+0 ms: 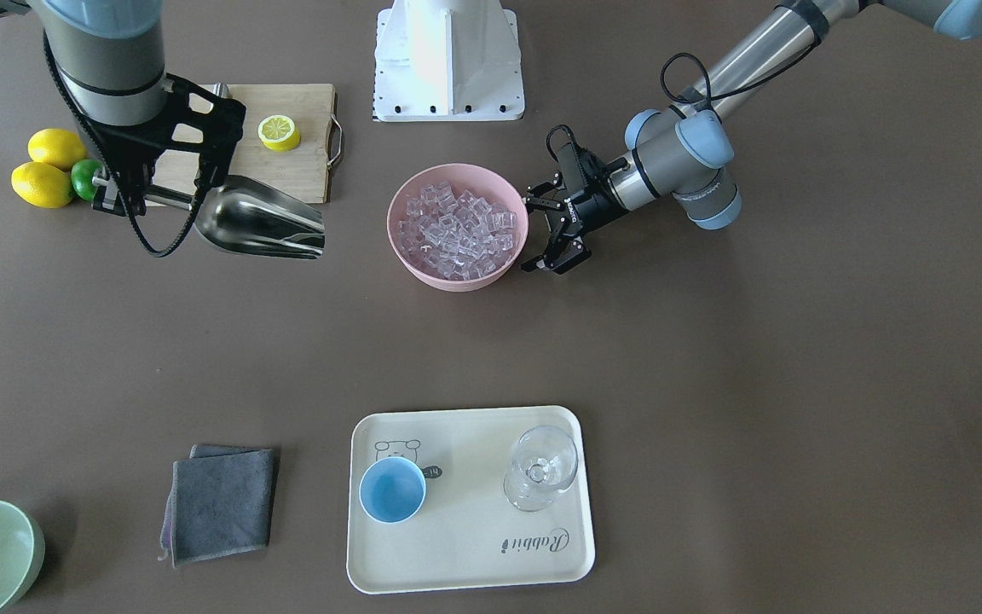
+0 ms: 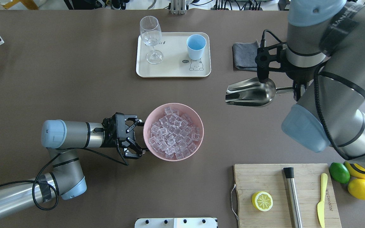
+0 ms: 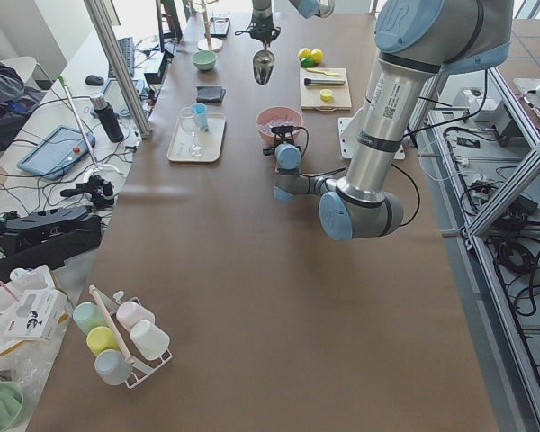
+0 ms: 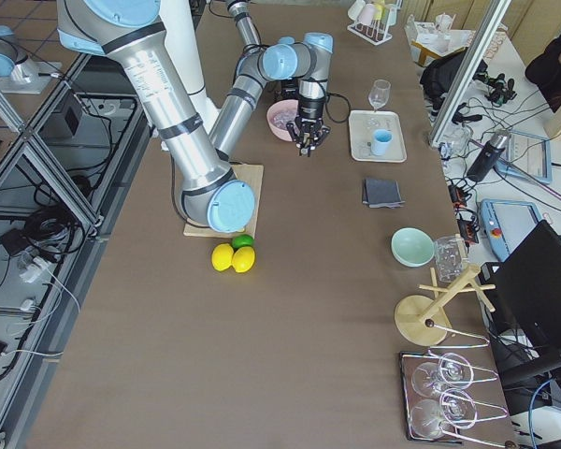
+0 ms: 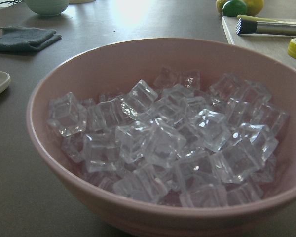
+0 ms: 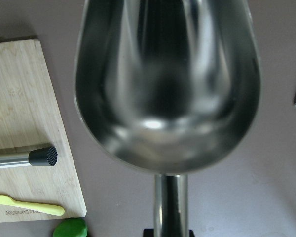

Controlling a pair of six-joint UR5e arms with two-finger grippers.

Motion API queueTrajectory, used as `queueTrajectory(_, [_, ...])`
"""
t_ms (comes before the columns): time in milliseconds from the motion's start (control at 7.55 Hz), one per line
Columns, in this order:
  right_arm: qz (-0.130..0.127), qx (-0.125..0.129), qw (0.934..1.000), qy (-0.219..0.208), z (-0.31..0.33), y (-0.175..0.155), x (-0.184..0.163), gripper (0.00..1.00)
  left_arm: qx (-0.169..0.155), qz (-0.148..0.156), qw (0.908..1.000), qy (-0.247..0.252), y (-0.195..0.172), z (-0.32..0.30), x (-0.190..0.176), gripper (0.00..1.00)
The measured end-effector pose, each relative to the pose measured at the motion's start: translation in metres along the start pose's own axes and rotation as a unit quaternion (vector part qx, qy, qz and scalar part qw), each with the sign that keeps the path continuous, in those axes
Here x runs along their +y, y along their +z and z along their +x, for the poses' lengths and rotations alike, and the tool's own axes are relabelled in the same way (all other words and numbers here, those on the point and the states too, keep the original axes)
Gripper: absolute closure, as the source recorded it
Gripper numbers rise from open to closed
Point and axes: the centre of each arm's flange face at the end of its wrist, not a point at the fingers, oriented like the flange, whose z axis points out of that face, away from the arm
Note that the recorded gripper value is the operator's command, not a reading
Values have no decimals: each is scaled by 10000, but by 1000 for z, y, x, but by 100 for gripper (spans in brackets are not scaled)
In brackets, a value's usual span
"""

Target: Put ice in cup with scoop

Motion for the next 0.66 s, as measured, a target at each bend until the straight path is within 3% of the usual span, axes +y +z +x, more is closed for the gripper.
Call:
queueTrajectory(397, [-340, 155, 9973, -635, -17, -21, -86, 100, 78, 39, 10000, 20, 4, 2, -6, 2])
queueTrajectory(662, [-668, 148, 9946, -785, -31, -20, -97, 100, 106, 54, 9999, 39, 6, 5, -8, 2])
